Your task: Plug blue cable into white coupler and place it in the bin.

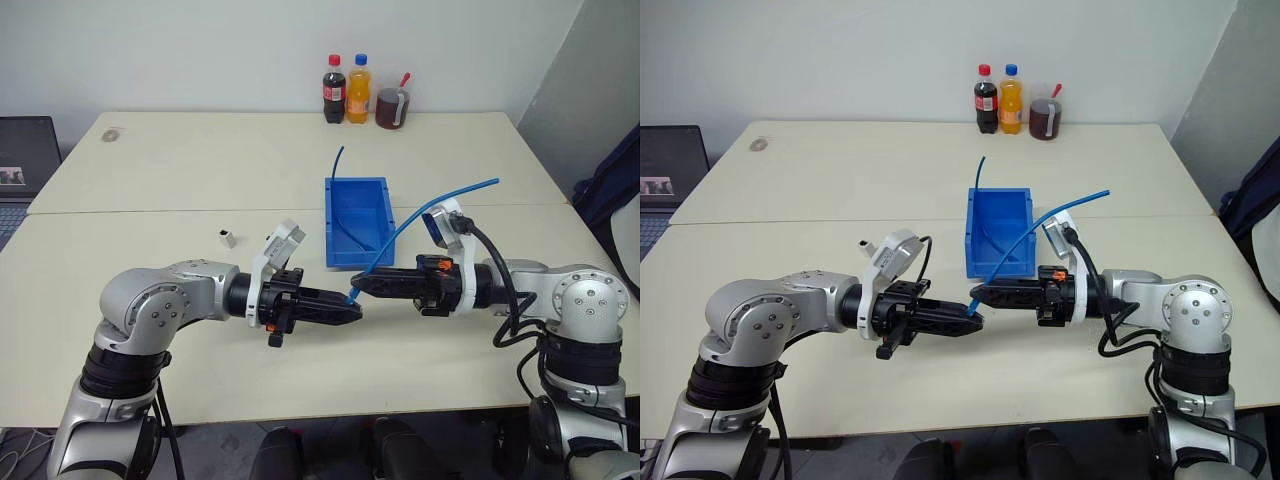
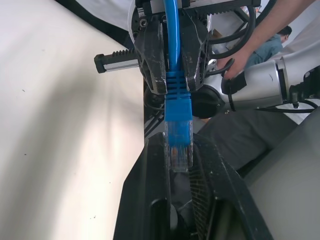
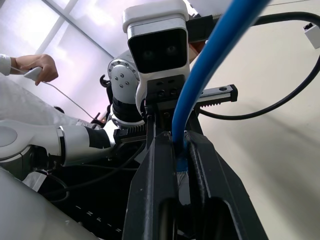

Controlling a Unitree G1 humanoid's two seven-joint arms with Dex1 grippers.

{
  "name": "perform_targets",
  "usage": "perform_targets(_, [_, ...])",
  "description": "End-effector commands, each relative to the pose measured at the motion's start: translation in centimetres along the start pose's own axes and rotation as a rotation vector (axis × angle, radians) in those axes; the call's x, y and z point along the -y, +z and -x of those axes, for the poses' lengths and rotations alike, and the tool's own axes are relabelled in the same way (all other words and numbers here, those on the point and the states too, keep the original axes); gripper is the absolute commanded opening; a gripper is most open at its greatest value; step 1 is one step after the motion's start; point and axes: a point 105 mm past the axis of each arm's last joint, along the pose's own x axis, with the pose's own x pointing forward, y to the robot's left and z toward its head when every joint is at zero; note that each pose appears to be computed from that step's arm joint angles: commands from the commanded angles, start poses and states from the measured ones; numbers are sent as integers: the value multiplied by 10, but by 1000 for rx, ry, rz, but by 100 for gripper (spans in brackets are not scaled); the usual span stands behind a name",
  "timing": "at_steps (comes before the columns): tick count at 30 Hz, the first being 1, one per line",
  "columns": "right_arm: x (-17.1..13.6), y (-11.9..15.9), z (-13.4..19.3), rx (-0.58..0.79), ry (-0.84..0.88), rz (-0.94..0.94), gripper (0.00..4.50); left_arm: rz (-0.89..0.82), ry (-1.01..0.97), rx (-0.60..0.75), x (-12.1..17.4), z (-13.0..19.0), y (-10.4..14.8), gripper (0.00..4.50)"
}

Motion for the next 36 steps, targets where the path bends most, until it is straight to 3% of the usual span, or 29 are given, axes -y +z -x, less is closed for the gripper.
perform_targets(1, [-6,6,-2,22,18,30,2,-71,-2,12,3,4,9,145])
perform_targets(9, [7,14,5,73,-66,34,2,-184,70,-85,2,25,2,320])
perform_targets(15, [23,17,14,136,-177,59,2,-341,504,-137,-40,77,0,443])
perform_targets(19, [27,16,16,170,-203,68,2,-356,866,-10,-66,106,-1,448])
perform_targets(26, [33,13,13,186,-238,77,2,-368,1336,21,-93,160,-35,448])
perform_targets(33, [38,15,12,176,-258,94,2,-439,1512,68,-116,204,-20,448])
perform_targets(36, [40,18,13,184,-272,102,2,-424,1490,111,-128,206,-16,448])
